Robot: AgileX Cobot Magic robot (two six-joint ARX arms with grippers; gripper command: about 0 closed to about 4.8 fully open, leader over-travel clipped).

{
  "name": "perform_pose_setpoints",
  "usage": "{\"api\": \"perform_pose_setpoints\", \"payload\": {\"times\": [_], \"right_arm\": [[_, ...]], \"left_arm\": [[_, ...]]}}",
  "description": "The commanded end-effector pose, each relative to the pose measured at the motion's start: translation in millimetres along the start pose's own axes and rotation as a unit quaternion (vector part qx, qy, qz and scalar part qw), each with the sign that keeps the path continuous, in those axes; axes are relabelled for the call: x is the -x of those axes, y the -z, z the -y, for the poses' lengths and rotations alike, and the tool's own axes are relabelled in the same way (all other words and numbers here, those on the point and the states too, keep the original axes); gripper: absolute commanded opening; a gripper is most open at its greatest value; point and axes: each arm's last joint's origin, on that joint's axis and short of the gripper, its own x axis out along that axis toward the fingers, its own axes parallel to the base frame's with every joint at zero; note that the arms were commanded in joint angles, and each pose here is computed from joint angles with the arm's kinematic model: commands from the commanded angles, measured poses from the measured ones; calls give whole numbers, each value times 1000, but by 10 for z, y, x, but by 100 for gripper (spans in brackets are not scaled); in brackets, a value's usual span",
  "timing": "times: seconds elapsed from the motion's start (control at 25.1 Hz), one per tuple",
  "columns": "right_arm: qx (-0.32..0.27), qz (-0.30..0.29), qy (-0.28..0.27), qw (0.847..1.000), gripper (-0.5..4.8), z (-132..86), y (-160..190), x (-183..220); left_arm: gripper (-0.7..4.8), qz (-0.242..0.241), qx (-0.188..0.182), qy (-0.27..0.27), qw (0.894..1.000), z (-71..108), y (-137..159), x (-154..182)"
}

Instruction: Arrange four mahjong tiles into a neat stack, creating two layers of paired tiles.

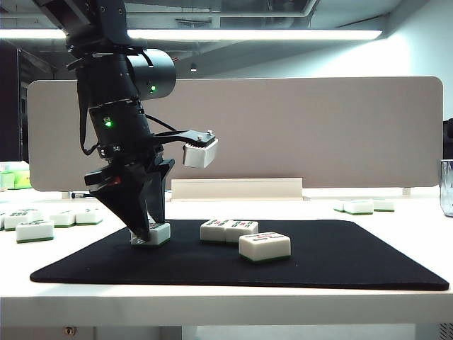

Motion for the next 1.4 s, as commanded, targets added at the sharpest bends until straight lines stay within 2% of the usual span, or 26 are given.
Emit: {"api": "perform_pose_setpoints", "payload": {"times": [0.04, 0.2, 0.36, 0.4, 0.52, 0.56, 0.6, 0.64, 0.68, 0.72, 1.0, 1.16, 1.4], "right_arm": [[8, 10, -3, 1000, -1, -11, 10, 21], [8, 10, -3, 1000, -1, -11, 9, 21], [8, 10, -3, 1000, -1, -12, 10, 21], [8, 10, -3, 1000, -1, -12, 10, 21], [8, 10, -3, 1000, -1, -12, 10, 22], [8, 10, -3, 1000, -1, -12, 10, 22], [8, 10, -3, 1000, -1, -12, 10, 22], [8, 10, -3, 1000, -1, -12, 10, 22], [8, 10, -3, 1000, -1, -12, 10, 22], [8, 10, -3, 1000, -1, -12, 10, 22], [8, 10, -3, 1000, -1, -12, 10, 22], [8, 10, -3, 1000, -1, -12, 10, 22], [7, 8, -2, 1000, -1, -11, 14, 22]], "left_arm": [[201, 7, -5, 2, 1000, 27, -64, 26], [201, 20, -28, -9, 999, 68, -230, 68], [201, 26, -45, -54, 997, 49, -357, 167], [201, 30, -40, -58, 997, 44, -399, 186], [213, 28, 65, -68, 995, 24, -400, 196], [230, 30, 96, -66, 993, 24, -397, 196], [274, 31, 121, -64, 990, 27, -396, 196], [301, 30, 123, -62, 990, 30, -395, 195], [354, 29, 123, -60, 990, 33, -393, 189], [371, 28, 123, -60, 990, 32, -392, 187], [373, 17, 149, -50, 987, -4, -230, 187], [373, 41, 151, -29, 987, -3, -218, 166], [372, 29, 156, -12, 987, -10, -185, -7]]}}
